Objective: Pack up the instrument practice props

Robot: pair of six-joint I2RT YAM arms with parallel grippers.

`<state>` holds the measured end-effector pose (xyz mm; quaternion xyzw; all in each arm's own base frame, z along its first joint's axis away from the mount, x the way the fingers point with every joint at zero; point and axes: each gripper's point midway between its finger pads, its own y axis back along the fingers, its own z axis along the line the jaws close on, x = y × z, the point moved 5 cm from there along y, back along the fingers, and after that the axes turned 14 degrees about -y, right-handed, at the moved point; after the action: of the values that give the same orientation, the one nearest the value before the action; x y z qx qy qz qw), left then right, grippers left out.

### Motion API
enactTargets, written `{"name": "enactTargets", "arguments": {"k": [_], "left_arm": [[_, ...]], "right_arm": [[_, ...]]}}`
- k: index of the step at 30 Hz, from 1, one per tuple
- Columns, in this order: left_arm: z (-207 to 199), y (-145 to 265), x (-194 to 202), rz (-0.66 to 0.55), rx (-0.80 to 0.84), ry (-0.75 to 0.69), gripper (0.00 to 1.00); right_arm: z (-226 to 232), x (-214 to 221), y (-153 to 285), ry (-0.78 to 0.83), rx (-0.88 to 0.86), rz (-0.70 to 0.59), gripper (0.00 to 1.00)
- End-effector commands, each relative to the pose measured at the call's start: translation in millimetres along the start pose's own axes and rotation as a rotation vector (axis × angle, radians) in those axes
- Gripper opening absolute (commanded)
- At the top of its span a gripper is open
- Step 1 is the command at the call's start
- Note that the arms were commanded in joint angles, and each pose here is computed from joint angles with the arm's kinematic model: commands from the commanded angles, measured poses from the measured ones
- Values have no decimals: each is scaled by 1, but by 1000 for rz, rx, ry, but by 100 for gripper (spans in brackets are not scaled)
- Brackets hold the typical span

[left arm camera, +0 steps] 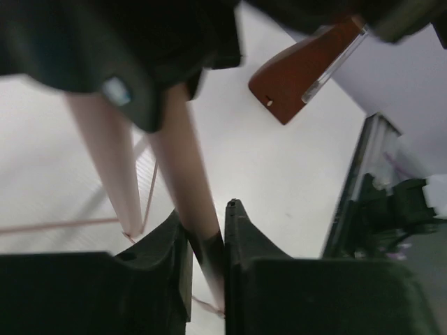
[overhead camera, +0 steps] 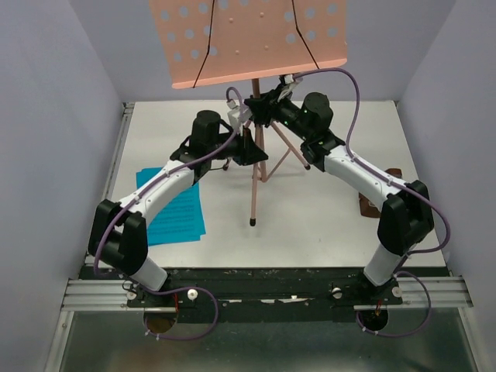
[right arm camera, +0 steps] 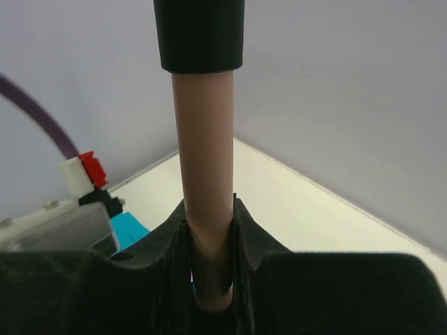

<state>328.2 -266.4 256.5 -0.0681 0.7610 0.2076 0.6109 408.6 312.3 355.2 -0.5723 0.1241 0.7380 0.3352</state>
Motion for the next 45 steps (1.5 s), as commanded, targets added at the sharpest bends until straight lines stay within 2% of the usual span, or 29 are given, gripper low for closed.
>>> {"name": "enactTargets", "arguments": {"k": [1, 4, 7, 12, 15, 21, 25, 30, 34, 39, 45], "left_arm": [[-41, 34, -28, -60, 88, -8, 2], [-74, 60, -42, -67, 160, -47, 0], [-102, 86, -51, -78, 230, -124, 0], [-118, 105, -36, -47, 261, -127, 0], [-120, 105, -32, -38, 271, -117, 0], [-106, 88, -33, -34, 273, -113, 0], [-93, 71, -19, -23, 243, -38, 0], [-64, 46, 1, 9, 123, 75, 0], [-43, 22, 10, 25, 79, 137, 0], [-24, -7, 17, 27, 82, 221, 0], [-15, -33, 30, 47, 108, 278, 0]], "right_arm": [[37, -76, 10, -81, 7, -97, 0], [40, -86, 12, -164, 65, -42, 0], [45, -83, 19, -173, 70, 13, 0], [35, -58, 35, -219, 190, 96, 0], [32, -38, 42, -244, 198, 143, 0], [15, 25, 47, -407, 302, 298, 0], [-4, 62, 48, -489, 388, 351, 0], [-28, 104, 46, -541, 399, 427, 0], [-56, 136, 47, -525, 428, 496, 0], [-80, 170, 50, -546, 435, 578, 0], [-79, 199, 52, -624, 405, 670, 0]]}}
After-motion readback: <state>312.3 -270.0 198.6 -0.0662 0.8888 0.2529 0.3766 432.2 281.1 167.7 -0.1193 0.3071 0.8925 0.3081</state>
